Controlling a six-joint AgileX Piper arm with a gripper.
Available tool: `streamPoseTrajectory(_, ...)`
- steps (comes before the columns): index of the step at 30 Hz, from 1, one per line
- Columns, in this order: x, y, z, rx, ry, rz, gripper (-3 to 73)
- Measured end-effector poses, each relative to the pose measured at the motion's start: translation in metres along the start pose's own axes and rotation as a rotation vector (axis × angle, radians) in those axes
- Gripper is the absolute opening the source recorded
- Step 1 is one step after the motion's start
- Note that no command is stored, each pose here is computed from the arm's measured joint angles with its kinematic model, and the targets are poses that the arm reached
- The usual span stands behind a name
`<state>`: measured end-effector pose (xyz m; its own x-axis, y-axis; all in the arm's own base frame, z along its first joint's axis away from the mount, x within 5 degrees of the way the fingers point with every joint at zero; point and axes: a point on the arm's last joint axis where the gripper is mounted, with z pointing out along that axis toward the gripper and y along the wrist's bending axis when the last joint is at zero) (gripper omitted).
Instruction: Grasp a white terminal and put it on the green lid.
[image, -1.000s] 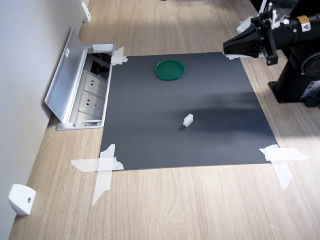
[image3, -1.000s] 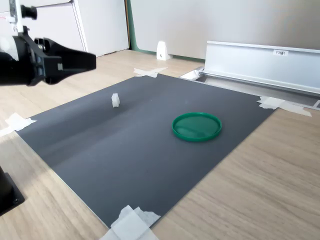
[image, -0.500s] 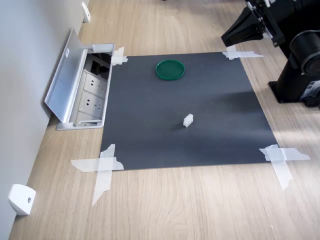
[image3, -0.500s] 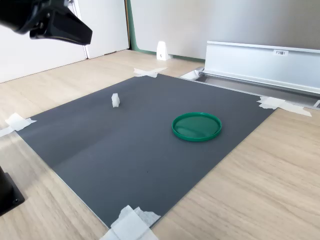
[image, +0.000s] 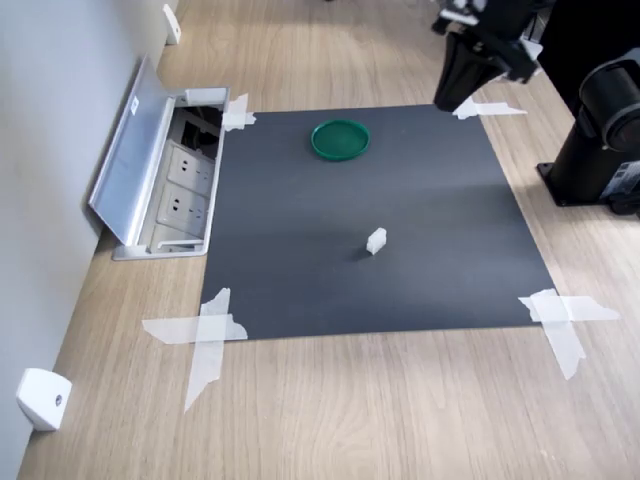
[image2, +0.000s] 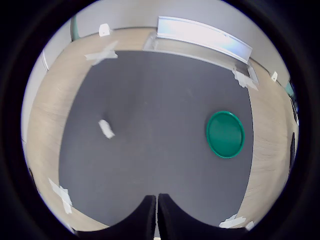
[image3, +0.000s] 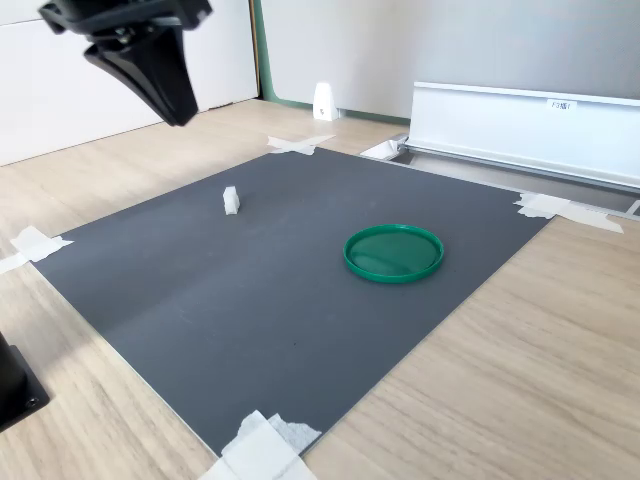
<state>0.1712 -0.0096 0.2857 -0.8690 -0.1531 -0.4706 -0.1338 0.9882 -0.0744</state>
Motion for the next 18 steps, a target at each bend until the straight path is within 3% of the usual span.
streamPoseTrajectory(7, -0.021, -0.006, 0.024, -0.020, 0.094, 0.010, 9.6)
streamPoseTrajectory(12, -0.033, -0.005, 0.047, -0.074, 0.166, 0.043, 28.7)
streamPoseTrajectory(18, -0.048, -0.001, 0.050, -0.152, 0.135, 0.046, 52.1)
